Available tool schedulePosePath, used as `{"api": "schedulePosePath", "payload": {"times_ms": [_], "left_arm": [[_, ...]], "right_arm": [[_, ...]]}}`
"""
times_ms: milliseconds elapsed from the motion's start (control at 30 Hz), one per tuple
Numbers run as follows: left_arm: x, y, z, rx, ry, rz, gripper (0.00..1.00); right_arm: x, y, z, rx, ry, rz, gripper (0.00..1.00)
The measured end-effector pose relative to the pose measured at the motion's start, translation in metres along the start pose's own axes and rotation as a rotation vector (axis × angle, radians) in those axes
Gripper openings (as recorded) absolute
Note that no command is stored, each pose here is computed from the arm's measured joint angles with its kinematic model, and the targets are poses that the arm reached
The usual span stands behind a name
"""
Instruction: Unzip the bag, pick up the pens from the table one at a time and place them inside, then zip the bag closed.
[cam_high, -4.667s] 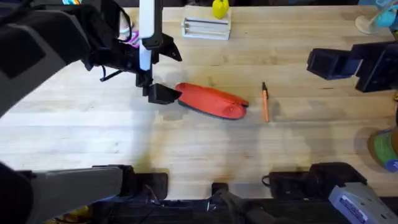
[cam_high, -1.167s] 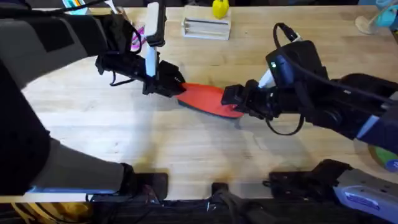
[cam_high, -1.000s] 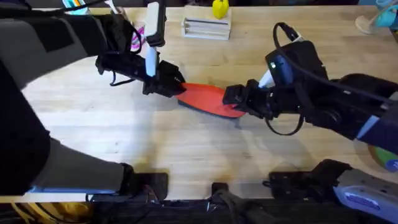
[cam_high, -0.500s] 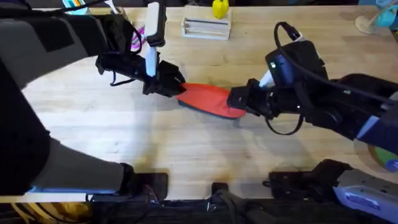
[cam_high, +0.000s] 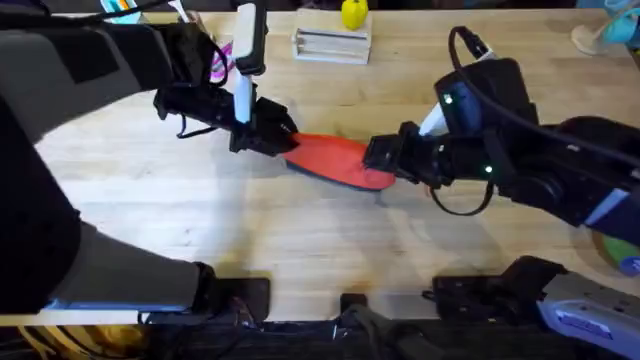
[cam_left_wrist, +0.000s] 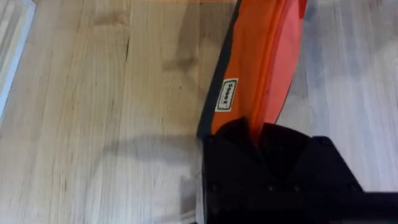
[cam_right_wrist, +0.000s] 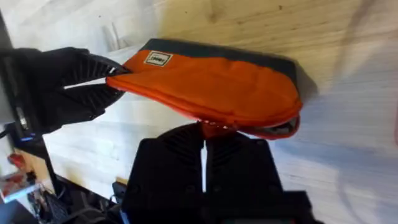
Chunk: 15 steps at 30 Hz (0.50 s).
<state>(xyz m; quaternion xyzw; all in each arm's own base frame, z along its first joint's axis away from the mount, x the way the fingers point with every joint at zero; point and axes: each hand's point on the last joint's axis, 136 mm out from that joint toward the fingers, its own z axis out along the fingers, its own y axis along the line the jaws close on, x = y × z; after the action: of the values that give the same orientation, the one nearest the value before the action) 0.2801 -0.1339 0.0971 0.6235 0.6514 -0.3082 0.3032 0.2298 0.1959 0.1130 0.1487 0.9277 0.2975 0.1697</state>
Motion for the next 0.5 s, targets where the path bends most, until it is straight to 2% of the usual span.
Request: {"api": "schedulePosePath", "payload": {"times_ms": [367,500], "left_arm": [[0.000,0.000,0.000,0.000,0.000,0.000,0.042],[0.000,0.000,0.000,-0.001,0.000,0.000,0.042]], "right_arm": [[-0.006,0.019,-0.005,-0.037,-0.015,-0.153,0.034],[-0.011,0.037,0.006,-0.108,-0.017,-0.193,0.034]]}}
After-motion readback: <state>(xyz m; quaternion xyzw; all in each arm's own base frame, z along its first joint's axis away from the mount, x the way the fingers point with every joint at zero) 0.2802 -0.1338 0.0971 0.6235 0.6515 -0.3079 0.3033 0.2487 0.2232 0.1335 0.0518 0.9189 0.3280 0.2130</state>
